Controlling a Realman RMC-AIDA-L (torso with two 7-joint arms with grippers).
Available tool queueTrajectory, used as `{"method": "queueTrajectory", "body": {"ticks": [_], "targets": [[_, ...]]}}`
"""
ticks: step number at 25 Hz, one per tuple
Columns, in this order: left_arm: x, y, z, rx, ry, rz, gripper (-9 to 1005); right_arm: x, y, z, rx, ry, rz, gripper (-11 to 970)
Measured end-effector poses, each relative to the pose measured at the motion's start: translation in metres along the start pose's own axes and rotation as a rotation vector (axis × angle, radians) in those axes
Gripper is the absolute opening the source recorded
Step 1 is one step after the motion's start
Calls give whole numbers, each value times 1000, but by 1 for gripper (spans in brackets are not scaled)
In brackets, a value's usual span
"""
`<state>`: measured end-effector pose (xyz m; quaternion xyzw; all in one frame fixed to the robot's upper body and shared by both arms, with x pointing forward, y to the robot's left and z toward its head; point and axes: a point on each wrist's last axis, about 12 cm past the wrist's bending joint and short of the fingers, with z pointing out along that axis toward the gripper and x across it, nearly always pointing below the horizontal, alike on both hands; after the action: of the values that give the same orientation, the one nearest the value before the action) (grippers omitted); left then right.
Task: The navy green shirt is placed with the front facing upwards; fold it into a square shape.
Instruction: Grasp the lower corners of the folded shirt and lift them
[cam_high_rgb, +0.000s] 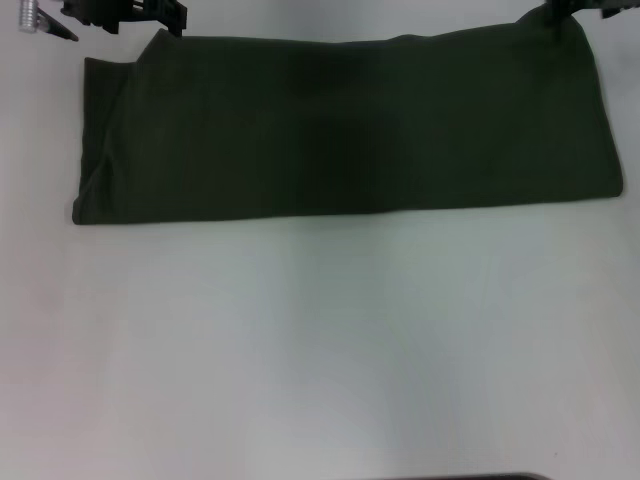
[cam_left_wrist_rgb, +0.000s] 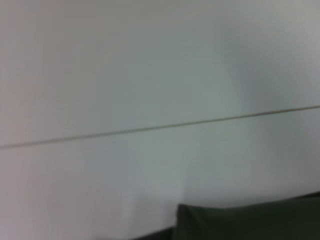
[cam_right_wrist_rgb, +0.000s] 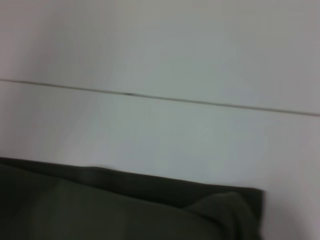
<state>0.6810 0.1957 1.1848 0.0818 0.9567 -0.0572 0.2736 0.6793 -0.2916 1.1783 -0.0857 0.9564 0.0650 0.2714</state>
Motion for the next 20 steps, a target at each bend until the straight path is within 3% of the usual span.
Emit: {"method": "queueTrajectory", "body": {"ticks": [5,8,16,20], "targets": [[8,11,-3,90,-10,-63,786,8,6,10,-61,-49,36,740],[13,14,-3,95,-11,-78,785,15,6,25,-54,-84,61,916],[19,18,0,91,-10,-90,785,26,7,42,-74,-122,136,931],[18,16,0,94,-16,-87,785,29,0,47,8,-138,108,931]]}}
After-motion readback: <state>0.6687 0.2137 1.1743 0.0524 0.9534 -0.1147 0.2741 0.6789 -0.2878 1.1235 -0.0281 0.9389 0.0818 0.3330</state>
